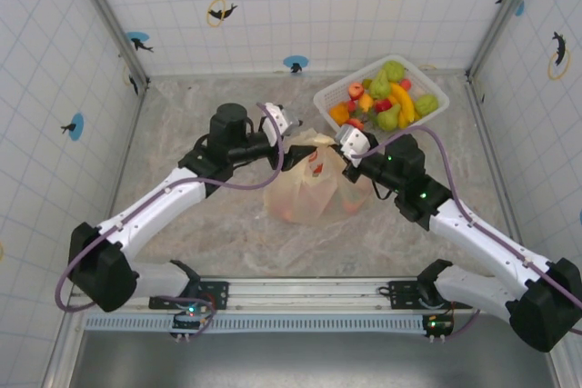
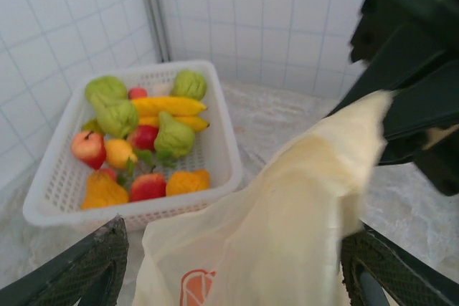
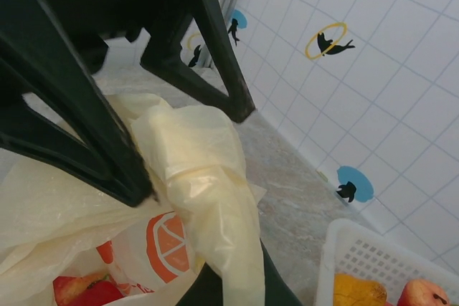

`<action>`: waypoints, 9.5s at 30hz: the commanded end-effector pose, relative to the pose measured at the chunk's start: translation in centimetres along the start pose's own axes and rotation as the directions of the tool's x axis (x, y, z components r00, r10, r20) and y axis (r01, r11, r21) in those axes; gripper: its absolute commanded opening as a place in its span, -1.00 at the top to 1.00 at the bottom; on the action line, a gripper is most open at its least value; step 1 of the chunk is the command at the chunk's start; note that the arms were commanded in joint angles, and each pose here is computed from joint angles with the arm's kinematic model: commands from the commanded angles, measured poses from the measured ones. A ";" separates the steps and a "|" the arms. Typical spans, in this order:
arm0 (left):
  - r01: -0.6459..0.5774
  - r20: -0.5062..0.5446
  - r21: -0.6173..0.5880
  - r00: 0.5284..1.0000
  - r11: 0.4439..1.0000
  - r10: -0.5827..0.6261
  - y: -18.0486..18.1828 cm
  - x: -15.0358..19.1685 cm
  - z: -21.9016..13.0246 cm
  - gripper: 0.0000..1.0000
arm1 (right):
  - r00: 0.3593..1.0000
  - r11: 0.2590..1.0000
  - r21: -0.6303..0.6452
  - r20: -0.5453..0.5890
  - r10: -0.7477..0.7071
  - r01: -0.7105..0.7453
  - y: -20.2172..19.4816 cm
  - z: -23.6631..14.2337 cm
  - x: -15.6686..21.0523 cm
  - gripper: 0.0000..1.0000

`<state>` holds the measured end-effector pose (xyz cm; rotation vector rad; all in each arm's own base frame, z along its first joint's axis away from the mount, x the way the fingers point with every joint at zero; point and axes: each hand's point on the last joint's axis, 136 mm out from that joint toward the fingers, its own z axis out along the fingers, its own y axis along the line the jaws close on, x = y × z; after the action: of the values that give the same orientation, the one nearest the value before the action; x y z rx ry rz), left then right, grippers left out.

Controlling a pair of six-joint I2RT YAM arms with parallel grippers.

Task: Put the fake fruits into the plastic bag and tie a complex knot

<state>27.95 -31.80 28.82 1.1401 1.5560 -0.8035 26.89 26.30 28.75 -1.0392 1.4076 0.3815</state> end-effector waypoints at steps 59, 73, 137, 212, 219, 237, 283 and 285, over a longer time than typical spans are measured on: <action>-0.428 -0.069 -0.039 0.903 0.903 0.424 -1.0 -0.1 0.3 1.00 | 0.990 0.991 -0.127 -0.141 0.021 -0.040 -0.2 2.2 -0.9 0.48; -0.280 -0.139 -0.167 0.956 0.945 0.258 0.7 1.5 -1.0 -0.04 | 0.991 0.993 -0.088 -0.116 0.065 -0.076 -0.3 2.1 -0.7 1.00; -0.403 0.199 0.176 0.908 0.898 0.369 3.5 0.3 1.0 0.30 | 0.982 0.998 0.064 -0.187 -0.002 0.015 -1.1 1.4 1.7 1.00; -0.167 0.133 0.264 0.982 0.950 0.135 0.6 1.1 2.7 1.00 | 0.770 0.771 -0.014 0.043 0.637 -0.637 -4.1 -10.1 -3.5 -0.72; -0.128 0.109 0.281 0.989 0.951 0.101 0.6 1.3 2.8 1.00 | 0.521 0.514 -0.189 0.015 0.853 -0.837 -2.2 -10.3 -2.1 -0.58; -0.121 0.110 0.286 0.990 0.951 0.093 0.6 1.1 2.9 1.00 | 0.573 0.554 -0.278 0.016 0.819 -0.785 0.0 -5.5 -0.3 -0.39; -0.044 0.027 -0.031 0.999 0.999 0.044 4.5 2.0 -0.1 1.00 | 0.558 0.571 0.072 -0.142 0.817 -0.818 -0.5 -8.0 5.5 1.00; -0.025 0.015 -0.087 1.000 0.996 0.027 5.1 2.5 -0.5 1.00 | 0.529 0.549 0.118 -0.164 0.833 -0.827 -0.5 -8.3 6.5 1.00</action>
<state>30.98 -30.52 26.50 1.1988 1.4847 -0.8048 23.58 18.49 24.33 -0.3583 1.9849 1.0127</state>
